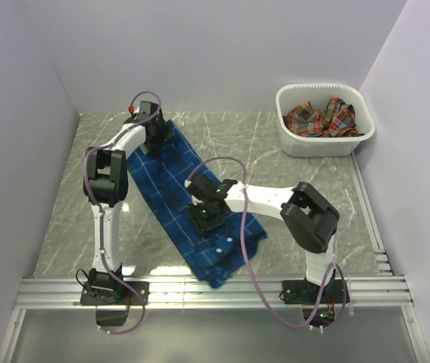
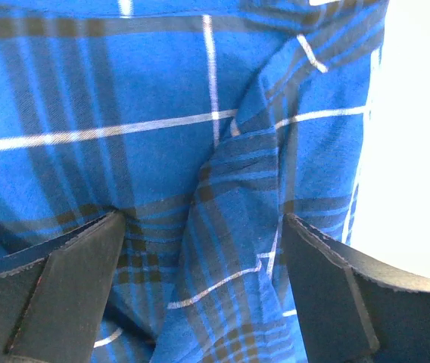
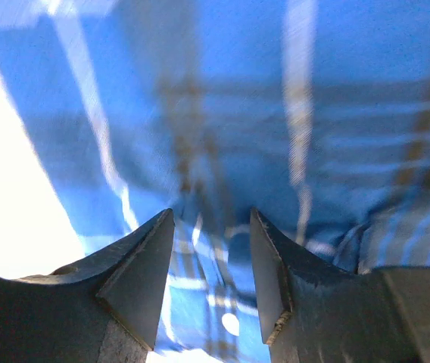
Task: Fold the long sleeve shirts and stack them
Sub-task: Fold the shirt
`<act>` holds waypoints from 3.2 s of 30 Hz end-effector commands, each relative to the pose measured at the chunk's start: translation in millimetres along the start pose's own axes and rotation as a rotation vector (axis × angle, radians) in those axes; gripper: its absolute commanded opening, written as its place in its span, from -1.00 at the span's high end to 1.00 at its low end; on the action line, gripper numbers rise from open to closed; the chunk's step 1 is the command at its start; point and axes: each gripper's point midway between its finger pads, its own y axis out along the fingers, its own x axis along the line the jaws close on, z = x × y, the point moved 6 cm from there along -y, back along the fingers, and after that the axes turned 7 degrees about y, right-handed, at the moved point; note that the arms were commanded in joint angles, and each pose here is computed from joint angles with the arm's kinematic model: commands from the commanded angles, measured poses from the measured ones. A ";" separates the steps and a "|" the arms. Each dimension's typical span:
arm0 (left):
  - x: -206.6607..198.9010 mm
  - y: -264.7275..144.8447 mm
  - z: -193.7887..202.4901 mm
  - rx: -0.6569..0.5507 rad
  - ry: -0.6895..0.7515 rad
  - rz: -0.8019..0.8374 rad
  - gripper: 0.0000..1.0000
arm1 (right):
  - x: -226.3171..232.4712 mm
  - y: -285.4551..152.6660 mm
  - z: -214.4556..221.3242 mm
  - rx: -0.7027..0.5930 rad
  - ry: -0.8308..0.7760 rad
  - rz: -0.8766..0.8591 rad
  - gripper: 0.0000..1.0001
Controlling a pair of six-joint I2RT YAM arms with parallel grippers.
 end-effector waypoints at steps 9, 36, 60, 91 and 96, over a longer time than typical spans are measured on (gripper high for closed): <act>-37.0 -116.8 -112.0 -0.383 0.026 0.221 -0.99 | 17.2 -65.1 -37.7 -0.280 -0.117 0.009 -0.06; 20.1 -55.0 60.6 0.014 0.059 -0.087 -0.97 | -29.4 -16.8 18.0 -0.068 -0.092 0.065 -0.01; -20.0 -159.6 -26.3 -0.265 0.050 0.085 -0.99 | 0.6 -76.9 -34.9 -0.303 -0.024 0.053 -0.06; 141.0 -219.2 257.1 0.390 -0.197 0.167 -0.88 | -73.8 -38.1 30.1 -0.142 0.517 -0.261 -0.42; 139.7 -214.4 262.2 0.402 -0.196 0.182 -0.78 | -70.7 -33.7 28.9 -0.123 0.521 -0.288 -0.41</act>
